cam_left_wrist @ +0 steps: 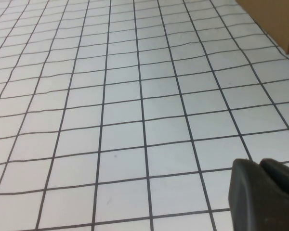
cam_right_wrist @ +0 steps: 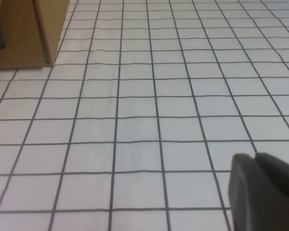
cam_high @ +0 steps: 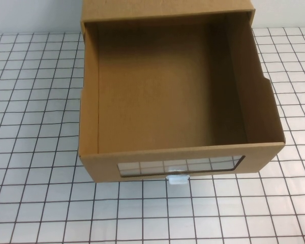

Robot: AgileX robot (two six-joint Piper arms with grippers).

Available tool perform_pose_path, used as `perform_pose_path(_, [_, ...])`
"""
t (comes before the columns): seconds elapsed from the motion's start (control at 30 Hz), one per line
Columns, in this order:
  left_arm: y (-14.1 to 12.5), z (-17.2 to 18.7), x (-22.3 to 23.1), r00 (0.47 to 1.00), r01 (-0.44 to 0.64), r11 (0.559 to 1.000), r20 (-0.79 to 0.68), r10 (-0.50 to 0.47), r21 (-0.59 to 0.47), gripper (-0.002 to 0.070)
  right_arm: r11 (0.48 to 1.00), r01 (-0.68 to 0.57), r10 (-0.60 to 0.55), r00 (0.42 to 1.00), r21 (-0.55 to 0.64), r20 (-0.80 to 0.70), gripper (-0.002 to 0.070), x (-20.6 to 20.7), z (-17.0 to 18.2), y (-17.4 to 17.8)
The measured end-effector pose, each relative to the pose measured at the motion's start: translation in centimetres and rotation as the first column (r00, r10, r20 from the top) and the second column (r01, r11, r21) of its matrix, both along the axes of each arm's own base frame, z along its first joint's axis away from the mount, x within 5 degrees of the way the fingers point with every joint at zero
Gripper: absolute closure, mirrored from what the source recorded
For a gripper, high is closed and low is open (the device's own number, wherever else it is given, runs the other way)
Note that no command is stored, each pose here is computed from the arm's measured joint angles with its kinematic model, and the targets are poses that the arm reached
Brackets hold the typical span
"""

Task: Open the shoe box
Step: 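Pull the top drawer of the cardboard box fully open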

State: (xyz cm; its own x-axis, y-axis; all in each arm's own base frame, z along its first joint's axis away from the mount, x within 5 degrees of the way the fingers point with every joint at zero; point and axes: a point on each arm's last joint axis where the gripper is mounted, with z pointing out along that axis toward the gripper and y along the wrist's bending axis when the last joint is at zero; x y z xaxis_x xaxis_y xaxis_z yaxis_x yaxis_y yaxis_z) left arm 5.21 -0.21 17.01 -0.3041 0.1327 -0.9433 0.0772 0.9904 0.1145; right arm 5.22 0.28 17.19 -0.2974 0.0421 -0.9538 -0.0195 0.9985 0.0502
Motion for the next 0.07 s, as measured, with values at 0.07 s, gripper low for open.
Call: perform_pose_path(0.07, [0.00,0.00,0.00,1.000,0.000,1.000,0.000,0.000,0.000,0.0677,1.000,0.000,0.000,1.000,0.000,0.000,0.0689,0.00,0.00,0.00])
